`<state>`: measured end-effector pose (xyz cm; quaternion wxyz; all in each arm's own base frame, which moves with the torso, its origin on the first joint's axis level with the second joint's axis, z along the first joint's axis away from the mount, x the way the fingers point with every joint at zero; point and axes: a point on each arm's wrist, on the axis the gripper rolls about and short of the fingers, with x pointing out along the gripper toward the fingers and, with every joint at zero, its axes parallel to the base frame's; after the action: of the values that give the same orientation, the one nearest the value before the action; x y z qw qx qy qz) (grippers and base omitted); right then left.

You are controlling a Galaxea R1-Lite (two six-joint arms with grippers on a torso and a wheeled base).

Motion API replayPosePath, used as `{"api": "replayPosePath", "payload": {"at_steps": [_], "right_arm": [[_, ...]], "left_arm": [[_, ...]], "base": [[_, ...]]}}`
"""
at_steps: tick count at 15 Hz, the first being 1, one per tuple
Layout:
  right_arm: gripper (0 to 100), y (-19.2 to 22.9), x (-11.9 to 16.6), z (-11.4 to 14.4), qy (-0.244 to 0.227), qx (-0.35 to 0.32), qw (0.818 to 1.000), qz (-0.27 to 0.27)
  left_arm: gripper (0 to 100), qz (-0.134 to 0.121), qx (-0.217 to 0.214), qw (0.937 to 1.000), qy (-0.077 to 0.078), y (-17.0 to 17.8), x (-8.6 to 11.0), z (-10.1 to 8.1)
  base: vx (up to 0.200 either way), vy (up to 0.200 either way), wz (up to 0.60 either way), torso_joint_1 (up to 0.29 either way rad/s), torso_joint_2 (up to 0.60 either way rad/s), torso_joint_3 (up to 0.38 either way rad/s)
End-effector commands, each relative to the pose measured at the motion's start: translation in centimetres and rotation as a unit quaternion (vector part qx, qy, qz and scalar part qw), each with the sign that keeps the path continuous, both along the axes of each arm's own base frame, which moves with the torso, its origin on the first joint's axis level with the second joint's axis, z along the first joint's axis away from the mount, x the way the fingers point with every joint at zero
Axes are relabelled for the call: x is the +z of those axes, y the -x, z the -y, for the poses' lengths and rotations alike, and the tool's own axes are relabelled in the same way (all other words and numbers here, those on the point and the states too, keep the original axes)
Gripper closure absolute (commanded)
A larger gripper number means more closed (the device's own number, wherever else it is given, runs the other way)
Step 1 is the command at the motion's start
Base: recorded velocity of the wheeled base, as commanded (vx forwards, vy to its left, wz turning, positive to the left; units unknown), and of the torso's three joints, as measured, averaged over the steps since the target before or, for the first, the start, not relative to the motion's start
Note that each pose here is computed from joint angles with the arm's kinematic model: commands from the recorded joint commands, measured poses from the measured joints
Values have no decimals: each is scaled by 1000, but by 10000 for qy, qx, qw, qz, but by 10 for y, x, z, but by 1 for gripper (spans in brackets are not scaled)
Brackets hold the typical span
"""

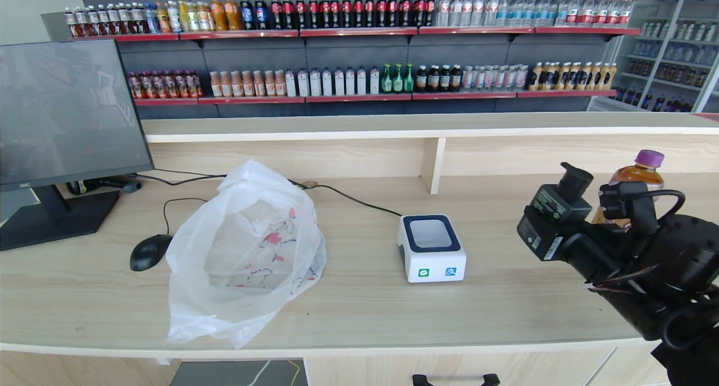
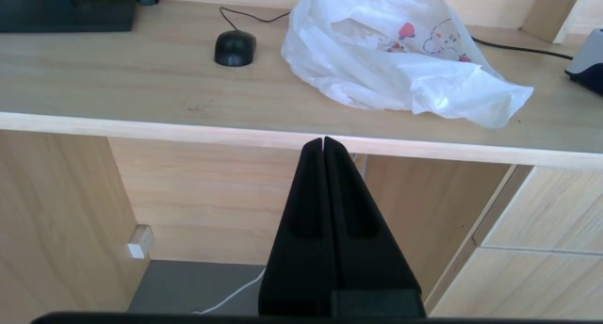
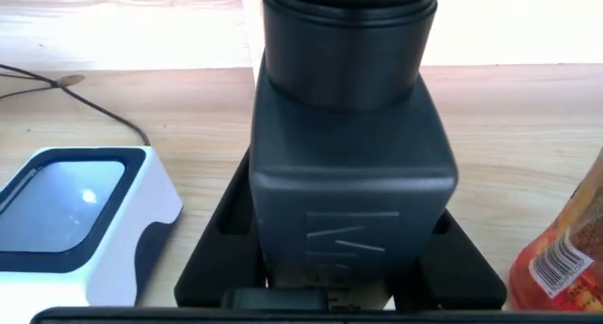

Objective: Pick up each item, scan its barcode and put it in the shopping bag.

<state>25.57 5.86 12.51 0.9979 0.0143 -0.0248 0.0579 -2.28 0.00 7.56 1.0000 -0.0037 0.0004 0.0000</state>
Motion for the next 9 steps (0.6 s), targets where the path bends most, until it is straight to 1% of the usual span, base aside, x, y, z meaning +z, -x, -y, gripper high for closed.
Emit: {"api": "replayPosePath", "payload": {"at_steps": [1, 4, 6, 8, 9], "right_arm": [[100, 20, 16, -7, -48, 227, 9994, 266], [100, 52, 29, -27, -106, 872, 9949, 502], [100, 72, 30, -28, -41, 1084, 9927, 533], [100, 78, 32, -32, -102, 1248, 9906, 551], [100, 85, 31, -45, -228, 1624, 9851, 509]], "left_arm": [[100, 4, 0, 10000, 1, 0, 0, 0], [100, 4, 0, 10000, 1, 0, 0, 0], [100, -3, 0, 10000, 1, 0, 0, 0], [100, -3, 0, 10000, 1, 0, 0, 0], [100, -3, 0, 10000, 1, 0, 0, 0]], "base": [[0, 0, 0, 0, 0, 0], [0, 0, 0, 0, 0, 0], [0, 0, 0, 0, 0, 0], [0, 0, 0, 0, 0, 0], [0, 0, 0, 0, 0, 0]]}}
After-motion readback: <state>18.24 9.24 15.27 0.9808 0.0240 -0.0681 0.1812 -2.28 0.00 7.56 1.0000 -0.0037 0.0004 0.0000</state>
